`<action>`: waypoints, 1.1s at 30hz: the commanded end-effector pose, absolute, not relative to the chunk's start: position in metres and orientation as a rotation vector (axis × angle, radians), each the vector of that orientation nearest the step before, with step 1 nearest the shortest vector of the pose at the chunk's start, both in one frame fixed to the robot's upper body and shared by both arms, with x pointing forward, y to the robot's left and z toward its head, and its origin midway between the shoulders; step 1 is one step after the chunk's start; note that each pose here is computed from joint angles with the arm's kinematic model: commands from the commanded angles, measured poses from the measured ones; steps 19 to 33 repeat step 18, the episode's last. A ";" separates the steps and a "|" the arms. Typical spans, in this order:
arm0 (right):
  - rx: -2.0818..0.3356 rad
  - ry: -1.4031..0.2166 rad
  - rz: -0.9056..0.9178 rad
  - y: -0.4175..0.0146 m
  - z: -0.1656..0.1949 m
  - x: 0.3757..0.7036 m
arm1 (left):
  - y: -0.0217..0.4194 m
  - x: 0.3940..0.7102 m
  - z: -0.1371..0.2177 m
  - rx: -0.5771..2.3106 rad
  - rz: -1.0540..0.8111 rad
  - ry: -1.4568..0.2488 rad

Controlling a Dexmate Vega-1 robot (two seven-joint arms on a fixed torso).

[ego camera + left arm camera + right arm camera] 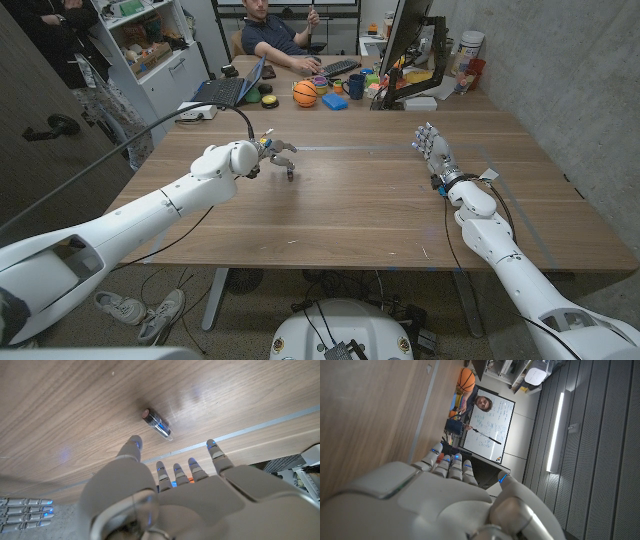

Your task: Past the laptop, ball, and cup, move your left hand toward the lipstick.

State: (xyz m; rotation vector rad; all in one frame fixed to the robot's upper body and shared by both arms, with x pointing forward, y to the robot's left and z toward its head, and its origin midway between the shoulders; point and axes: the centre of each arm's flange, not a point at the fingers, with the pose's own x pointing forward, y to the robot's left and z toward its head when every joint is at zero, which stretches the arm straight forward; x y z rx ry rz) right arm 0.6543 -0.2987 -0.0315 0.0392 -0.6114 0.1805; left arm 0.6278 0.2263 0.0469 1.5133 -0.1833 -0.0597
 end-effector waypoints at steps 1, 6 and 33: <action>0.034 -0.607 0.183 -0.299 -0.032 0.655 | 0.223 0.629 0.049 1.515 -0.058 -0.191; 0.040 -0.606 0.180 -0.299 -0.032 0.656 | 0.222 0.629 0.050 1.516 -0.056 -0.188; 0.043 -0.603 0.180 -0.299 -0.032 0.657 | 0.223 0.630 0.049 1.517 -0.062 -0.179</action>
